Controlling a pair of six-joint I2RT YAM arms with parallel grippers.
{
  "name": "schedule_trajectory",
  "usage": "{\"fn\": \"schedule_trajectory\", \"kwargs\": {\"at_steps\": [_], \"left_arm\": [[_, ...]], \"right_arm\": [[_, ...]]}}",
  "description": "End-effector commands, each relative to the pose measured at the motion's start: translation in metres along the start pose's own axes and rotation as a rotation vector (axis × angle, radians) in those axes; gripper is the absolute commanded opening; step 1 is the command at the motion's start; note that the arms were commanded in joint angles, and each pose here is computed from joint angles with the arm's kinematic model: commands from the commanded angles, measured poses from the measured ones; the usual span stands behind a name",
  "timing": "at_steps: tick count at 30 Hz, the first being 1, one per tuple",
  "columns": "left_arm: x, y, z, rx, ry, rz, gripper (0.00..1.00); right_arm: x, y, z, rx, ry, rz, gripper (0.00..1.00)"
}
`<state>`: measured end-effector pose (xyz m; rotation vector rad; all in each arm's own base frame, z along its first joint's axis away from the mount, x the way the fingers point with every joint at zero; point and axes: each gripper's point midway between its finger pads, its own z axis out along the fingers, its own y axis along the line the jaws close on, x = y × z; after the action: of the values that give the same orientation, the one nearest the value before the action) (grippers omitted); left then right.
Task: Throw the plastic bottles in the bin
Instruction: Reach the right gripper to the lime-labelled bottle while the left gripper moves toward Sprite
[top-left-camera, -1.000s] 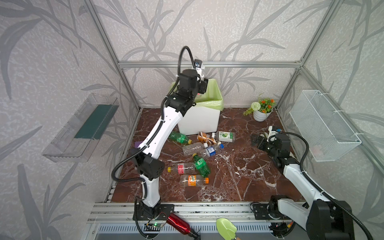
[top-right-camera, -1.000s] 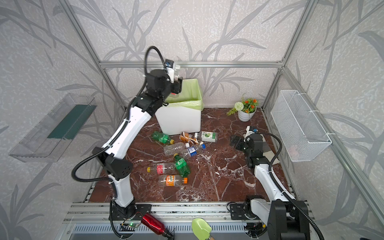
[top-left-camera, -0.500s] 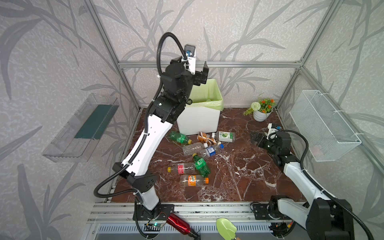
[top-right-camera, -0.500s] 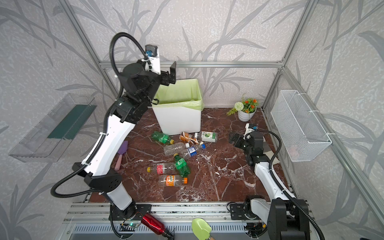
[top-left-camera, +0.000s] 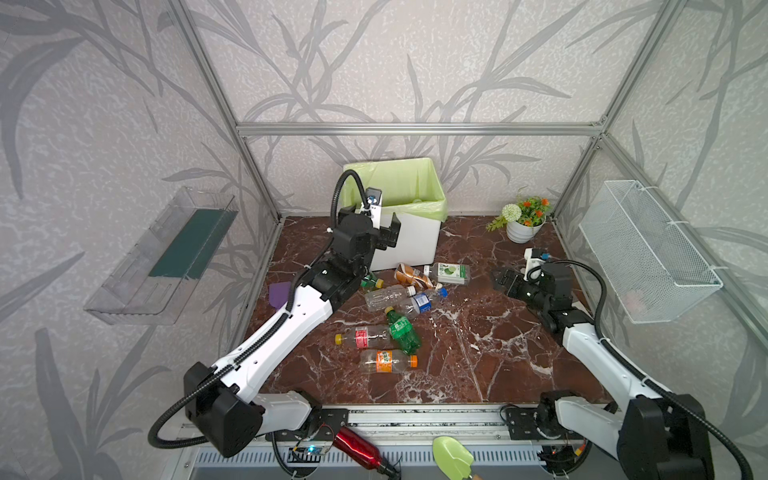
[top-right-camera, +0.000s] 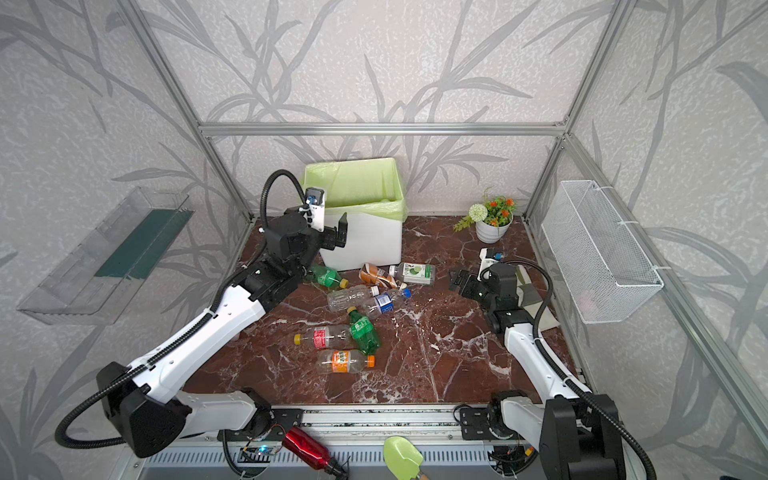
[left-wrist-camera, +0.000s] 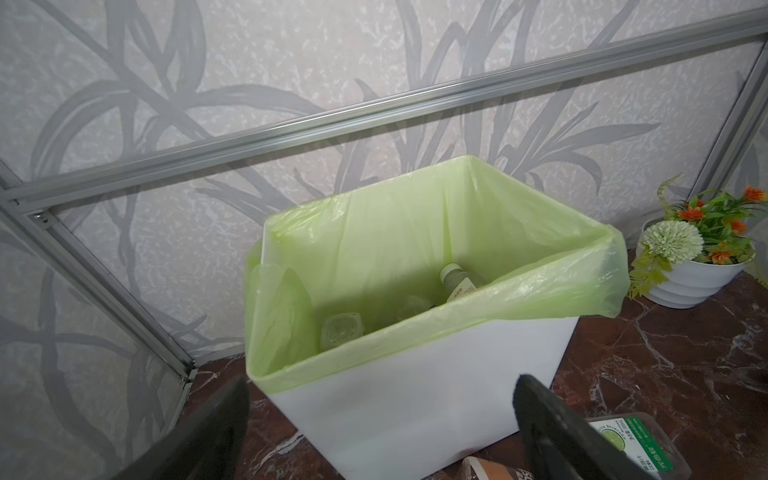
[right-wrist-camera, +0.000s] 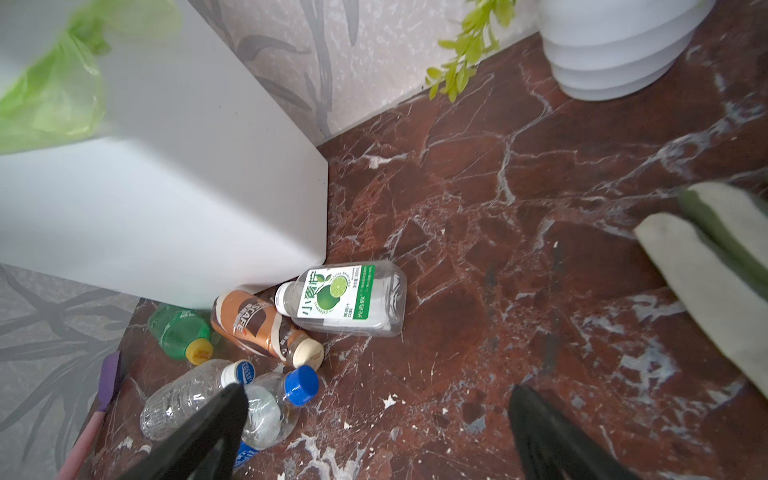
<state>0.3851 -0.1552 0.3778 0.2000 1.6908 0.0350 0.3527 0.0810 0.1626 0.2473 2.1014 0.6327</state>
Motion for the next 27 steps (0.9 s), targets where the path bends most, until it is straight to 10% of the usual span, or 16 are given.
{"fn": "schedule_trajectory", "kwargs": {"at_steps": [1, 8, 13, 27], "left_arm": [[-0.019, 0.029, -0.026, -0.095, -0.093, -0.141, 0.99], [0.066, 0.047, -0.043, -0.182, 0.039, -0.195, 0.99], [0.13, 0.065, -0.057, -0.245, 0.196, -0.264, 0.99], [0.174, 0.082, -0.067, -0.278, 0.267, -0.369, 0.99]], "right_arm": [[0.0, 0.0, 0.01, 0.026, 0.0, 0.046, 0.98], [0.0, 0.021, 0.035, -0.005, 0.044, -0.024, 0.98], [0.001, 0.041, 0.061, -0.029, 0.157, -0.436, 1.0], [0.039, 0.044, 0.14, -0.218, 0.355, -0.732, 0.99]]}}
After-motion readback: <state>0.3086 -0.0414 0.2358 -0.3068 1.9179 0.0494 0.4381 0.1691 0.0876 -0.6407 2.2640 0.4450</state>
